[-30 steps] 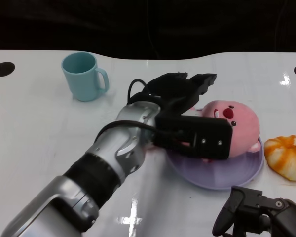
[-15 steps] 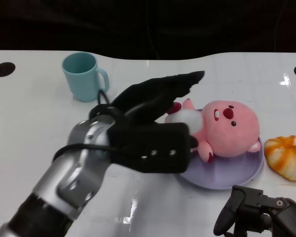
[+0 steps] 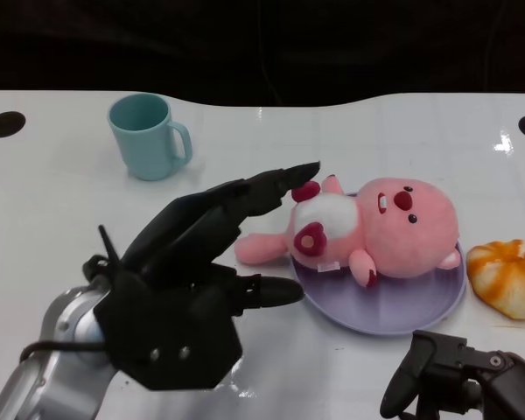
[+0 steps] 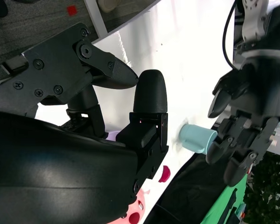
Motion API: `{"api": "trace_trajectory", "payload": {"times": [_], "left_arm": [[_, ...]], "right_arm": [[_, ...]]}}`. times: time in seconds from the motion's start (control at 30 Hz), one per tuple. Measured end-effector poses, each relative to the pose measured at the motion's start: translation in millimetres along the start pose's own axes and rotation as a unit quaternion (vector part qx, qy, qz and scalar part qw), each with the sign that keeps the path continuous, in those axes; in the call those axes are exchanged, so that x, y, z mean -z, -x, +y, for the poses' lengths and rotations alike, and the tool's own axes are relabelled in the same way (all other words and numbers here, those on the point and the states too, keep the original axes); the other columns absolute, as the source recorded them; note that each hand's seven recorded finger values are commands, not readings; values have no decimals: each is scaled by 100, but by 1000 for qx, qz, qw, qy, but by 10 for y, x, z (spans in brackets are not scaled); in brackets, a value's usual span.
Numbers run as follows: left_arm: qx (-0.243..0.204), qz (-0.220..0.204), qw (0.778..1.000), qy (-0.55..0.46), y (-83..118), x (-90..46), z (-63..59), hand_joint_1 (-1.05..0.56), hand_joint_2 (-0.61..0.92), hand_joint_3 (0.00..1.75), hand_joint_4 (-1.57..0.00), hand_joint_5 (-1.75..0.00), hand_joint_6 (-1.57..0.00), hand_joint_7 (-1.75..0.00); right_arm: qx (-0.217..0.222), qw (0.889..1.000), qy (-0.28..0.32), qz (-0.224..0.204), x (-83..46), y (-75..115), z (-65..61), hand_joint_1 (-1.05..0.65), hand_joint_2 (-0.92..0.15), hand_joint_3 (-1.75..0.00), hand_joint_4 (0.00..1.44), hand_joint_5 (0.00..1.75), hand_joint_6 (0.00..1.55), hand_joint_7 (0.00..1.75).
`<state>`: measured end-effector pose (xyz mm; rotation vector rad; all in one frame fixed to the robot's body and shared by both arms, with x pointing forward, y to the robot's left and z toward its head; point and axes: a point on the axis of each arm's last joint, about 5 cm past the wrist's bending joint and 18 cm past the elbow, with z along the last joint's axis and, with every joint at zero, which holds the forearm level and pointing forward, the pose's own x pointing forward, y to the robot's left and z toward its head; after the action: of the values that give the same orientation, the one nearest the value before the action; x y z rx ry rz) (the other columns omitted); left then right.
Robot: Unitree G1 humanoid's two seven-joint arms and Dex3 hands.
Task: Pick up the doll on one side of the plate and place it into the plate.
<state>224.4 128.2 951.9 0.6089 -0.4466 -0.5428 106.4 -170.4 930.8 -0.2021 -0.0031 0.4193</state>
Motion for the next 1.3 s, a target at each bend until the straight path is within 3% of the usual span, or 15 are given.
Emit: {"api": "trace_trajectory", "payload": {"times": [0.1,0.23,0.27,0.3,0.33,0.4,0.47,0.63,0.77,0.87,1.13,1.3], "left_arm": [[-34,-2,998,47,157,55,-43,-42,92,16,-21,-94,-50,-18],[-66,13,992,104,335,80,-86,-25,89,14,-32,-106,-64,-27],[-75,15,990,122,373,78,-93,-22,86,19,-37,-106,-67,-29],[-85,16,986,145,408,77,-98,-18,69,52,-43,-109,-70,-38],[-93,18,982,163,437,74,-103,-17,58,73,-46,-110,-71,-42],[-103,20,975,195,491,65,-118,-11,50,96,-59,-115,-78,-54],[-117,32,965,232,555,55,-150,-9,50,104,-71,-119,-82,-70],[-144,82,920,354,690,-13,-273,-9,52,122,-77,-149,-71,-123],[-134,118,887,426,790,-55,-290,-11,58,121,-80,-171,-71,-147],[-119,141,878,442,844,-78,-280,-12,55,123,-86,-174,-71,-164],[-111,165,872,447,874,-35,-301,-14,42,139,-91,-175,-78,-169],[-101,196,849,481,901,24,-329,-13,36,152,-95,-175,-76,-174]], "right_arm": [[-1,1000,1,-3,0,-4,-2,-21,-55,-104,66,169,62,135],[-2,1000,1,-5,-1,-9,-5,-21,-56,-103,66,169,62,135],[-2,1000,1,-5,-1,-9,-5,-21,-56,-103,67,170,62,135],[-2,1000,0,-4,0,-8,-4,-22,-56,-102,67,169,62,135],[-2,1000,0,-4,0,-8,-4,-23,-56,-102,67,169,62,135],[-2,1000,1,-5,0,-8,-4,-22,-57,-101,67,169,62,134],[-2,1000,1,-5,-1,-9,-5,-22,-57,-101,67,168,62,135],[-2,1000,1,-5,-1,-9,-4,-22,-56,-102,67,169,62,134],[-2,1000,1,-5,0,-7,-4,-23,-56,-103,67,169,62,134],[-2,1000,0,-4,1,-4,-4,-23,-56,-102,66,169,62,134],[0,1000,1,-2,1,12,-12,-23,-57,-101,67,167,63,134],[3,1000,2,-5,-2,21,-36,-23,-57,-100,68,167,63,134]]}}
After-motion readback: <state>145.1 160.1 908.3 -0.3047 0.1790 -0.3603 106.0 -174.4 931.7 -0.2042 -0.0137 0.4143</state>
